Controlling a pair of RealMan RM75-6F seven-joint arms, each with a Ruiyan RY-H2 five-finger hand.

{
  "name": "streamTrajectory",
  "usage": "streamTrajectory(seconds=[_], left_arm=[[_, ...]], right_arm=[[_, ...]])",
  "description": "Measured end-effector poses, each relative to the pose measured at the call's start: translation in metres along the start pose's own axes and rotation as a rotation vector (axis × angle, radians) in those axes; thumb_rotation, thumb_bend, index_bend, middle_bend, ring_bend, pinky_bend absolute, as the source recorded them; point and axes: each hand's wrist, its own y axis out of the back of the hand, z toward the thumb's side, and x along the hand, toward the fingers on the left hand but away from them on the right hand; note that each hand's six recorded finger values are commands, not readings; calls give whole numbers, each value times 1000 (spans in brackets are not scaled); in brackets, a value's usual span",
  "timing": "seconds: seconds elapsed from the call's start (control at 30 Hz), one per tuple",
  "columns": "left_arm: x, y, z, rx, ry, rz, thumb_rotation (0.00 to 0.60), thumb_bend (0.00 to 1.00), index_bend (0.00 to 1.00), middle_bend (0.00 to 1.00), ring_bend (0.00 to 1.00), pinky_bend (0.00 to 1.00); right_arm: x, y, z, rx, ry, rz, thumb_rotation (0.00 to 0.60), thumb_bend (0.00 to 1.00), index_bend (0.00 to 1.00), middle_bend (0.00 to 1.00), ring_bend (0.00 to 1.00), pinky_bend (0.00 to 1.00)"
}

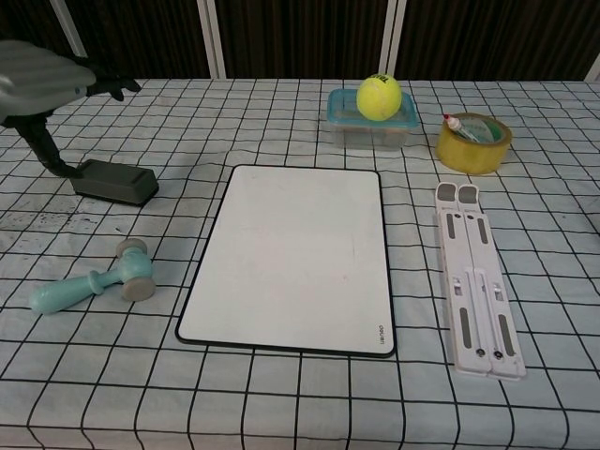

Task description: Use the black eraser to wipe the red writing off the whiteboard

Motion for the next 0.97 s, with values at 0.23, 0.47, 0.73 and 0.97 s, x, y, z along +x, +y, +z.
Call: streamTrajectory(seconds=[0.23, 0.47, 0.73, 0.97], left_arm=[[-58, 25, -36, 19, 34, 34, 600, 108, 0, 86, 0, 38], [-106, 18, -62, -38, 72, 45, 600, 108, 0, 69, 0, 38], [-146, 9, -80, -85, 52, 81, 600, 108, 0, 67, 0, 37], [-173, -4, -95, -82, 44, 81, 600, 108, 0, 67, 0, 31]], right_arm=[[-1, 1, 1, 7, 6, -7, 600, 70, 58, 108, 201, 213], [-1, 3, 2, 11, 11, -20, 600, 70, 58, 108, 200, 213], [-2, 8, 4, 74, 46, -66, 600, 70, 59, 101, 196, 213], [-1, 7, 5, 91, 54, -79, 600, 71, 59, 96, 195, 213]])
